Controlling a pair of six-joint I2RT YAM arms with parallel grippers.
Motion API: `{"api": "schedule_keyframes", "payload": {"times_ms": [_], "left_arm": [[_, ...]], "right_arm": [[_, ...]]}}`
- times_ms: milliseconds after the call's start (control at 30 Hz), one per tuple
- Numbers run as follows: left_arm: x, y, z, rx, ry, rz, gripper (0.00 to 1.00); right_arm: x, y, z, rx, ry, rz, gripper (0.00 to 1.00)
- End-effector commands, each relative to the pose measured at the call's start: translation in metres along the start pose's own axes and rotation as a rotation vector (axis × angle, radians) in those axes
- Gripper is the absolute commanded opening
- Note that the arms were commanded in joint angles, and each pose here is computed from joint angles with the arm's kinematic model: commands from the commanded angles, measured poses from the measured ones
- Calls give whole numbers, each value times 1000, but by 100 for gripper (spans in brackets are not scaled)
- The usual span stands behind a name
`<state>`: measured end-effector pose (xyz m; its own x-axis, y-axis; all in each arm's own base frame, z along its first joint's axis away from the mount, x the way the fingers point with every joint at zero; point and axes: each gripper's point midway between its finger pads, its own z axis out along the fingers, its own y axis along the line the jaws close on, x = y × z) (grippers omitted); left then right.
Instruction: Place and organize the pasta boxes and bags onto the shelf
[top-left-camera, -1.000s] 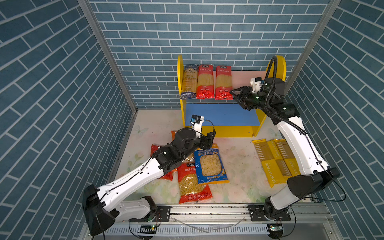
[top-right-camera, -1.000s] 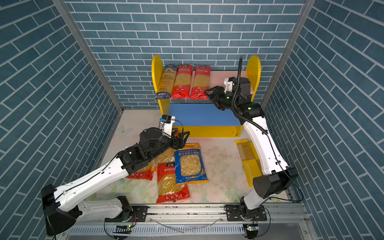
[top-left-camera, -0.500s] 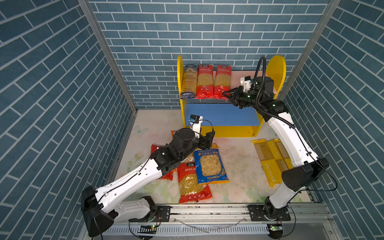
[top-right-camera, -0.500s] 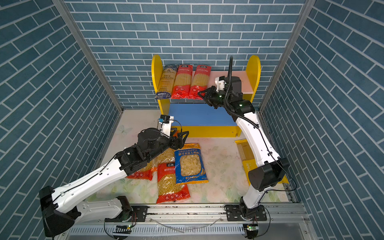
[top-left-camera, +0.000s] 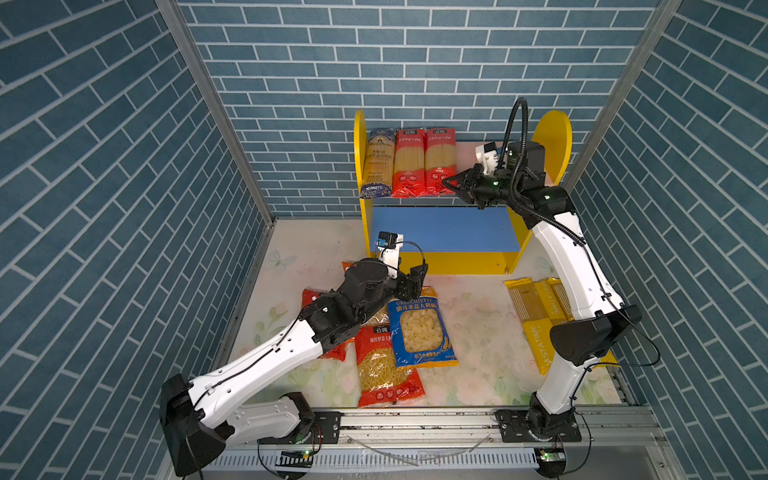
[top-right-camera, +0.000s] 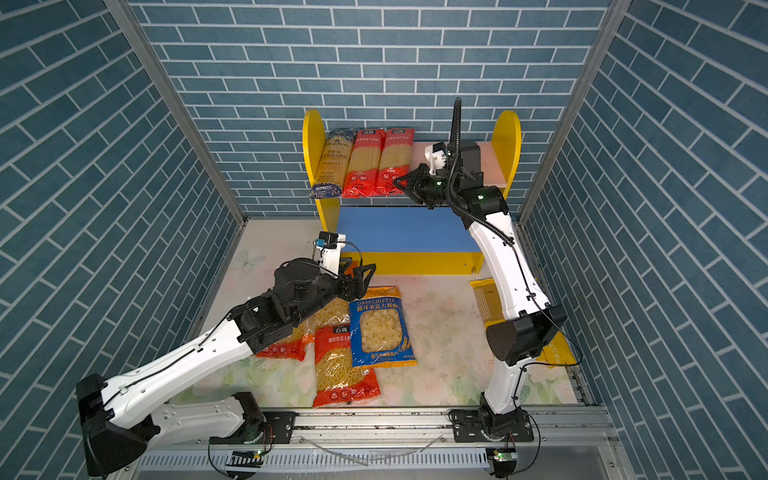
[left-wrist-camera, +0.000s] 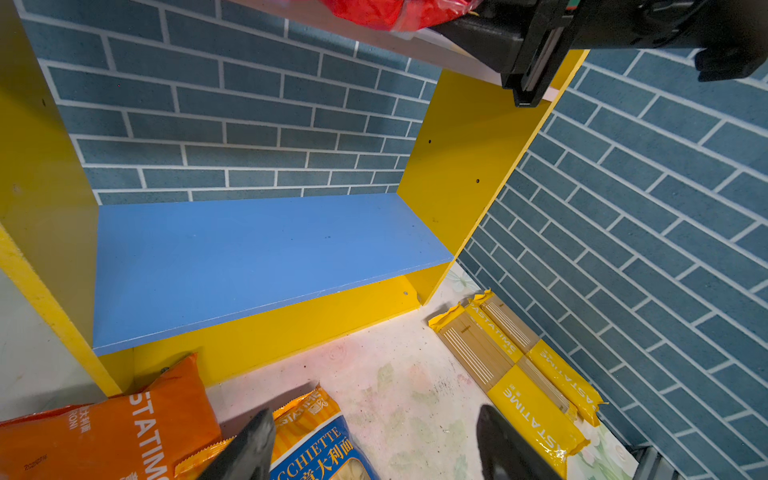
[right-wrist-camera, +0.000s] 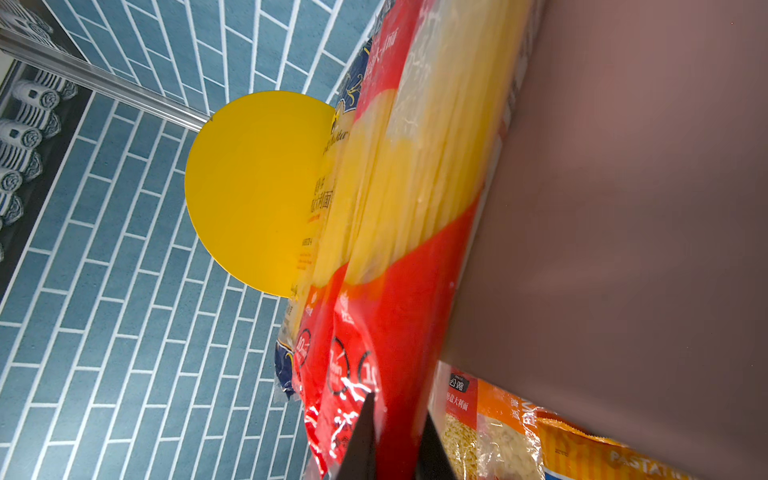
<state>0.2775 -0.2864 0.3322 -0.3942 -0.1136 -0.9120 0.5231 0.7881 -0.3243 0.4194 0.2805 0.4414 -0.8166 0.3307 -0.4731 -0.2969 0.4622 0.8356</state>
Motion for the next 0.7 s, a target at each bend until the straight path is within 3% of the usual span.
{"api": "schedule_keyframes", "payload": {"times_ms": [0,100,233,667], "left_arm": [[0,1,-3,-3,-11,-4,77],[0,2,-5,-9,-10,0,77],[2,4,-6,-16,-9,2,78],[12,23,-12,-88,-19,30,97]], "right_arm": [[10,16,-5,-51,45,-98,14],[9,17,-8,-50,41,-105,33],[12,20,-17,-53,30,-124,48],[48,-8,-75,100,-63,-224,55]]}}
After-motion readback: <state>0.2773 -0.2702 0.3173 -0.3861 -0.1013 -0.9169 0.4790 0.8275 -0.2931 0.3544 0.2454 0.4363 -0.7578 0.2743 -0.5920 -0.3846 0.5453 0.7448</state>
